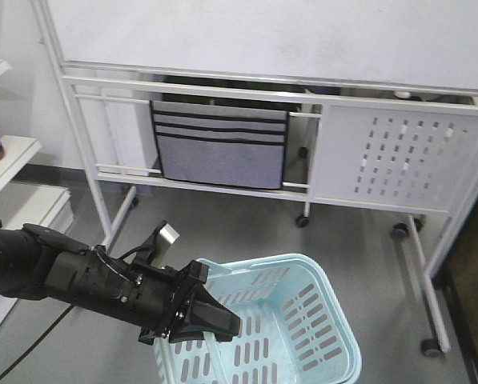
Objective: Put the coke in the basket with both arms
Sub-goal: 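Drive the base across the room carrying the basket, then drive toward the shelf with red Coca-Cola cans, basket held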
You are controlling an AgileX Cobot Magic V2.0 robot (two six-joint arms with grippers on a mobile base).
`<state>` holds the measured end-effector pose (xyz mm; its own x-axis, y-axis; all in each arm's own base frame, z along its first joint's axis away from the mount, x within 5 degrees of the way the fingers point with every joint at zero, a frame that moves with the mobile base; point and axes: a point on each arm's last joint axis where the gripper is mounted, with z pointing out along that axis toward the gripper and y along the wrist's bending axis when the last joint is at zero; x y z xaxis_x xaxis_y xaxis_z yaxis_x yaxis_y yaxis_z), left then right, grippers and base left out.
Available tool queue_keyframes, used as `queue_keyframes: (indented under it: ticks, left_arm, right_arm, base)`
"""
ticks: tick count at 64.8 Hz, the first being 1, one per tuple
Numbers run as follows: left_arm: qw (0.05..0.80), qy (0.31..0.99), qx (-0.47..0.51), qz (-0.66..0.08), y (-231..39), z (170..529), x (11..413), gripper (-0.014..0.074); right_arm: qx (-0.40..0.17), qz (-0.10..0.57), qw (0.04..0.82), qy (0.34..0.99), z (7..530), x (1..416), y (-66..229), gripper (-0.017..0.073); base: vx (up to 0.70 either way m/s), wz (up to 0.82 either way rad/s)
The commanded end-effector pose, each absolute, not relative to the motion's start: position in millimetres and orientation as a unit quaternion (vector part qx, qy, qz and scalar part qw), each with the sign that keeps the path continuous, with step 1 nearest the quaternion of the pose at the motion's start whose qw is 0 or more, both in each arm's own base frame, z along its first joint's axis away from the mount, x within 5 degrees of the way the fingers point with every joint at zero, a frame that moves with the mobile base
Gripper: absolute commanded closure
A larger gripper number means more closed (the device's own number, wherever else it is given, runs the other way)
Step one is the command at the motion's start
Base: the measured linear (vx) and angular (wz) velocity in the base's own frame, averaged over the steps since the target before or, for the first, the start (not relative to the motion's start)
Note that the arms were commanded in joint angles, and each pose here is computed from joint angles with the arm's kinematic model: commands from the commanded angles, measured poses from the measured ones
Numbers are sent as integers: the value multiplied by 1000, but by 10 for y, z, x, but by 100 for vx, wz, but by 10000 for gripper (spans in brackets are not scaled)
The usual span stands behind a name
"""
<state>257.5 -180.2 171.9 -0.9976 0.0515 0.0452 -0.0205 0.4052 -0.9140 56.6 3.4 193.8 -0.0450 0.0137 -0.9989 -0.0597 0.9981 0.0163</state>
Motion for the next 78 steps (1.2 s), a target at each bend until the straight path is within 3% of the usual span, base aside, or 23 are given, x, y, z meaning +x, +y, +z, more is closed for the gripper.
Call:
queue_keyframes:
  ticks: [1,78]
  left_arm:
    - [20,-805,-25,593,-1840,1988,2555,599]
    - [20,-805,-25,593,-1840,1988,2555,599]
  right_arm:
    - [-19,25,718,695,1986,560,34,569]
    - [-19,25,718,695,1986,560,34,569]
  base:
    - [19,31]
    - [16,55]
